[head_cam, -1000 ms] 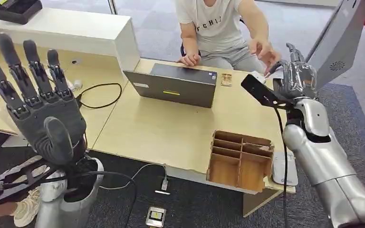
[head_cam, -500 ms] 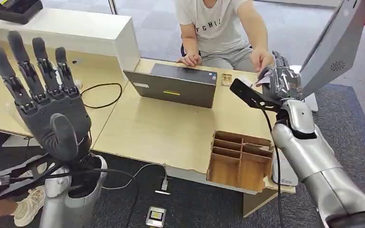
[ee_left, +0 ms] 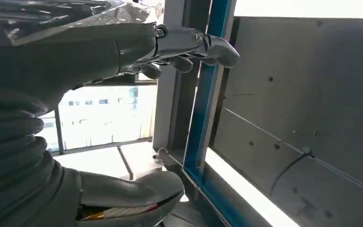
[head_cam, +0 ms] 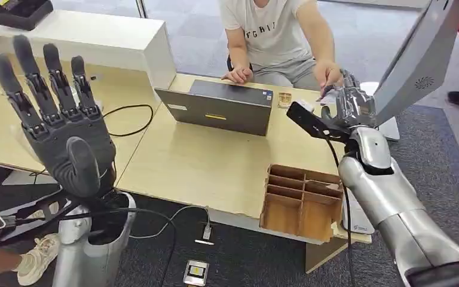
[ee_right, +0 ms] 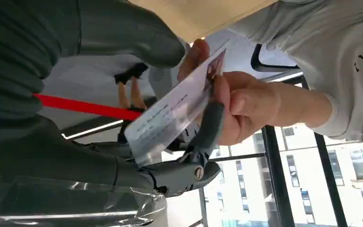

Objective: Pass the card to the sensor for recognition and then transmit it.

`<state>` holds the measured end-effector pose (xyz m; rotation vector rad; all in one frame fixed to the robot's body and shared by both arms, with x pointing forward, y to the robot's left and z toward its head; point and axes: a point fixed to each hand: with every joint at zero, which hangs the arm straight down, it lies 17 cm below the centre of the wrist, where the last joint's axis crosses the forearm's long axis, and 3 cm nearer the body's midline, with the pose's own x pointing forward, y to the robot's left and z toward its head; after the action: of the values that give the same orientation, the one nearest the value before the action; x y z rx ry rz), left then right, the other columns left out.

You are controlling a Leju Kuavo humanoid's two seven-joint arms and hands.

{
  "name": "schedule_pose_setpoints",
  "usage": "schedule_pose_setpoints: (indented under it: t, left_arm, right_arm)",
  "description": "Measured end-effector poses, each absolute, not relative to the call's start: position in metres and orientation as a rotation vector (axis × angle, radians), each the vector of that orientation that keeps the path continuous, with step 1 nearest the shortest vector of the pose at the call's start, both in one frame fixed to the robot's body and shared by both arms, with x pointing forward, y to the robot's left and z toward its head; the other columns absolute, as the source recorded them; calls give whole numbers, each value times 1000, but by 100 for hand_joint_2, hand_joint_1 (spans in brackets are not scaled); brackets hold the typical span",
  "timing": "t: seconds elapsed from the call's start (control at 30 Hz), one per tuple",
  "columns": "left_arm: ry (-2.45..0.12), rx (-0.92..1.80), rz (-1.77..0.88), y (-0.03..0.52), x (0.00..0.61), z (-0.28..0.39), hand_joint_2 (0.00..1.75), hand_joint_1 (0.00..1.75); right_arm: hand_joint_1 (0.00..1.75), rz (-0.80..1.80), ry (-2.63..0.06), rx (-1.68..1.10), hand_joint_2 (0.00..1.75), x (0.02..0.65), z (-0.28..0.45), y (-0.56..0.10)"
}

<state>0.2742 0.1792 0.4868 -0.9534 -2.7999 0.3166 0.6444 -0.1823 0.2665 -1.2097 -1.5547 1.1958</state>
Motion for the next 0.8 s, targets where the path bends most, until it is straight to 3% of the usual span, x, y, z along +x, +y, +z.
schedule_pose_setpoints:
  t: [0.43,0.8]
  left_arm:
    - [-2807,-923,331,183,277,487,175,0]
    - [-2815,-793,400,195,281,484,175,0]
  right_arm:
    - [0,1191,-1564,-1216,175,642,260,-187]
    - [0,980,-1807,-1071,175,608,261,-173]
